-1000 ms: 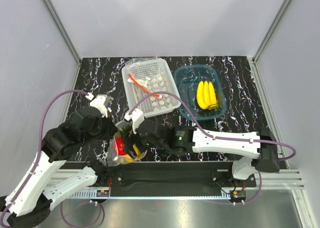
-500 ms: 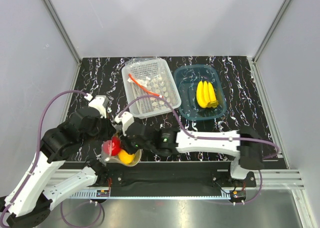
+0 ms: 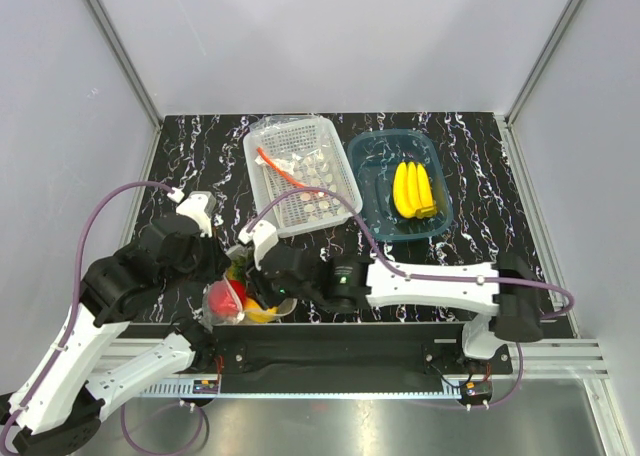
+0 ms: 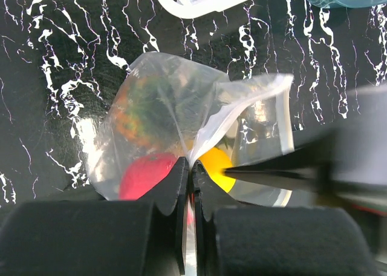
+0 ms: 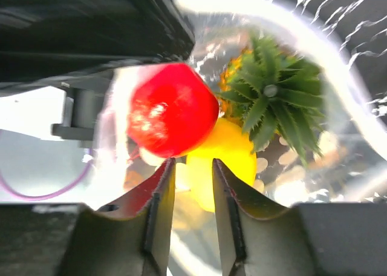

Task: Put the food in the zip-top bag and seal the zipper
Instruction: Place the fake fruit in the zipper food storage bag, then adjust the zipper food storage bag at the center of the board.

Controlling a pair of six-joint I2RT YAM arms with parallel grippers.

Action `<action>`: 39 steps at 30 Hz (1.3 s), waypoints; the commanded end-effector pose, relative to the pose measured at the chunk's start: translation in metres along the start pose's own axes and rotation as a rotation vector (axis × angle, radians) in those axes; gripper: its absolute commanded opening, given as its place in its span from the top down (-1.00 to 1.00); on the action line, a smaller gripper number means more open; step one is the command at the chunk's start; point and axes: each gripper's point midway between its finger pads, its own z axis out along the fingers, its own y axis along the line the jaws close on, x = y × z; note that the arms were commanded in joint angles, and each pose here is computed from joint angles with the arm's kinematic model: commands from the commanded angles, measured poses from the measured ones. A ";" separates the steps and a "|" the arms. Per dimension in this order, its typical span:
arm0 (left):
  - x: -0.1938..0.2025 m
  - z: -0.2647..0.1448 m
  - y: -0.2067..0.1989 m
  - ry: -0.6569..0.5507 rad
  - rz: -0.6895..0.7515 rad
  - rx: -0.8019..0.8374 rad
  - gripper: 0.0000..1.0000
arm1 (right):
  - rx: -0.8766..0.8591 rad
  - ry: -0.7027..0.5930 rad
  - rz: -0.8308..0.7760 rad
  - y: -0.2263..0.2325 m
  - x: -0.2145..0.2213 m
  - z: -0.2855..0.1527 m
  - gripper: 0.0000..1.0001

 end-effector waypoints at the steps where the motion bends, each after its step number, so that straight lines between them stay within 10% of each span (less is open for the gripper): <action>1: -0.018 -0.004 -0.004 -0.072 -0.003 0.009 0.89 | 0.020 -0.081 0.022 0.003 -0.038 -0.040 0.21; 15: -0.021 -0.008 0.000 -0.078 -0.002 -0.008 0.89 | 0.489 -0.010 0.144 -0.076 -0.015 -0.075 -0.01; 28: -0.020 -0.005 -0.005 -0.080 -0.003 0.018 0.89 | 0.388 0.042 0.364 -0.060 0.025 -0.056 -0.05; 39: -0.023 -0.009 -0.009 -0.085 0.000 0.040 0.91 | 0.278 0.008 0.444 -0.036 0.011 -0.044 0.75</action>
